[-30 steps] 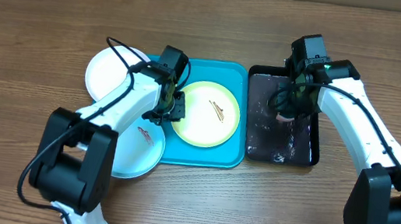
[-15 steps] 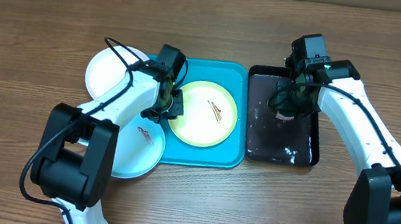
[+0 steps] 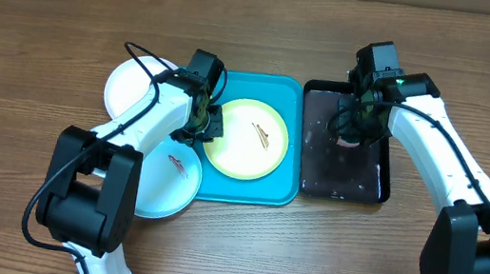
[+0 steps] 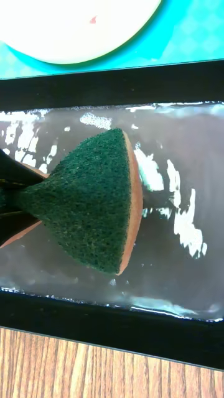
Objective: Clean dirty plates on tray and stack at the side
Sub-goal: 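Carry the sponge with the right gripper over the yellow plate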
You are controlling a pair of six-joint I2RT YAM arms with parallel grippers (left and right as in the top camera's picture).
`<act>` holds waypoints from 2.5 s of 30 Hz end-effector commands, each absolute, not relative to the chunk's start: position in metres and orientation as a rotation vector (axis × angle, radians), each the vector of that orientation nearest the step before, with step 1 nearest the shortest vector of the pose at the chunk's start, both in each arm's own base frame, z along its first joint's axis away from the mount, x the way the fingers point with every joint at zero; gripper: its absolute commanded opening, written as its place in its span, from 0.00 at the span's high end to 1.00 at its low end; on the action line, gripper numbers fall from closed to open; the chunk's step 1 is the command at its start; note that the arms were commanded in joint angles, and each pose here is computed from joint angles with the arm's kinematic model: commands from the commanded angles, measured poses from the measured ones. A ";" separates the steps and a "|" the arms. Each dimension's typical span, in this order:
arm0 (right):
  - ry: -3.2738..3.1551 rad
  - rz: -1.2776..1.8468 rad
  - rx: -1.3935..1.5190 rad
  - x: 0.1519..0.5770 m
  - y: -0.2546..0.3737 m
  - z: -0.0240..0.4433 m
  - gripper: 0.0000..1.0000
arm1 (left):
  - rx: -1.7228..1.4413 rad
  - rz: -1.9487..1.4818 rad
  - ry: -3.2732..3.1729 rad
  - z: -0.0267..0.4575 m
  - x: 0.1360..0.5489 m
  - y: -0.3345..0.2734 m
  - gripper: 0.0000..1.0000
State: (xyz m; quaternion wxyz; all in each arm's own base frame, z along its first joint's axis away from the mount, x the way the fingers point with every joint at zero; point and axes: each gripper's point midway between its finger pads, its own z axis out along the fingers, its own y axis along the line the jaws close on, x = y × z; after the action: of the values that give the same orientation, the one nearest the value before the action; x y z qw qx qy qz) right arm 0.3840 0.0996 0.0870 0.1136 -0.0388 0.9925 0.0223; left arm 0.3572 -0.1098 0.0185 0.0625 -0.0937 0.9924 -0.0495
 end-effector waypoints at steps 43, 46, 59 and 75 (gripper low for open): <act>2.935 0.098 0.042 0.373 0.109 0.092 0.96 | -0.312 -0.236 2.984 0.023 0.368 -0.102 0.96; 2.939 0.017 0.020 0.372 0.098 0.091 0.96 | -0.295 -0.234 2.986 0.023 0.368 -0.102 0.96; 2.908 0.116 -0.092 0.378 0.121 0.102 0.96 | -0.287 -0.234 2.989 0.023 0.367 -0.103 0.96; 2.705 0.356 -0.367 0.391 0.229 0.166 0.96 | -0.285 -0.261 2.992 0.023 0.367 -0.106 0.96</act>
State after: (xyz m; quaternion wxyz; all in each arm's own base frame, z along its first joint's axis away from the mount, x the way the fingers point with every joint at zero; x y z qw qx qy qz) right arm 0.3980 0.1996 0.1626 0.1843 -0.0954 0.9713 0.1159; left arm 0.3615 -0.1025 0.0196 0.0582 -0.0990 0.9904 -0.0766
